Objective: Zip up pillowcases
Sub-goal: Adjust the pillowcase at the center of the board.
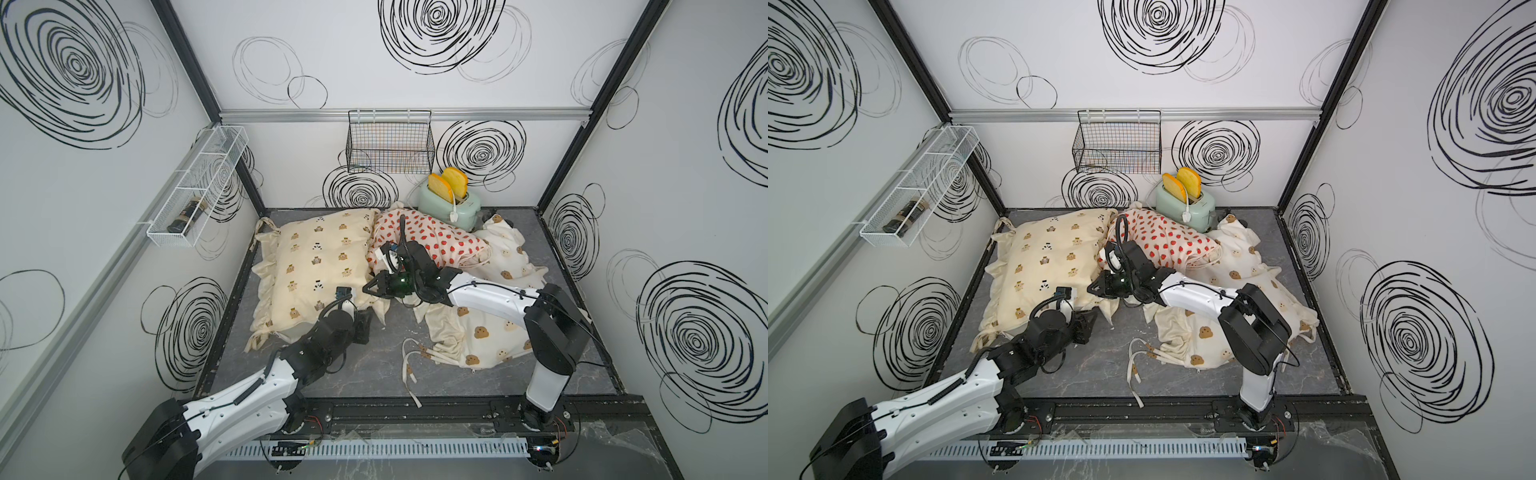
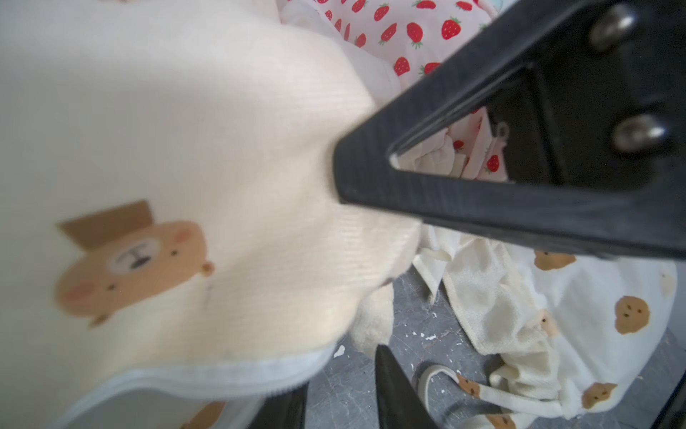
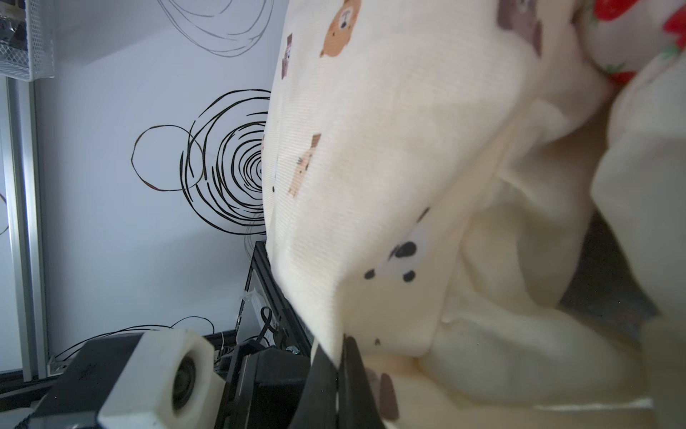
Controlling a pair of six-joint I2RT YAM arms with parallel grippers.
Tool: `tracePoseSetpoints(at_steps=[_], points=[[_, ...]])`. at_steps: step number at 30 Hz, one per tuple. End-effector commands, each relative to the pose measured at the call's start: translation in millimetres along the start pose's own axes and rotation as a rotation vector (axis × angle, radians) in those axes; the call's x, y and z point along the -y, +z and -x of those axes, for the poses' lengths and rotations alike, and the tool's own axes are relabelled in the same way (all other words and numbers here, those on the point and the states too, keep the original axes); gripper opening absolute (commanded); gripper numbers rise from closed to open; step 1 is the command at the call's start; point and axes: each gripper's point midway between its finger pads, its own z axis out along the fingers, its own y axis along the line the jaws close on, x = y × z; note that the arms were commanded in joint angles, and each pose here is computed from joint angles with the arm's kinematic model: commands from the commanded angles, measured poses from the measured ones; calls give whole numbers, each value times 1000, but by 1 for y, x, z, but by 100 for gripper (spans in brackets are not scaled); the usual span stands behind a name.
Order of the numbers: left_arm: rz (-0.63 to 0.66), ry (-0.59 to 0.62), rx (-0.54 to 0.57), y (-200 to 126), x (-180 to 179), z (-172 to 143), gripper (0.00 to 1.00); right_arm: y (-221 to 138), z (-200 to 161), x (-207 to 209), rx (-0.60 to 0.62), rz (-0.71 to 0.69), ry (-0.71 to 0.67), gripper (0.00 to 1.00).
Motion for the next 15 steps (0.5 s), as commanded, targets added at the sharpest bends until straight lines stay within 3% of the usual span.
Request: tracePoseSetpoints(at_steps=[1,15], points=[[-36,-11,68,2,3,14,34,-16,12,-47,39,111,-58,0],[-124,24,145,-2,9,39,31,-18,12,-44,52,98,-56,0]])
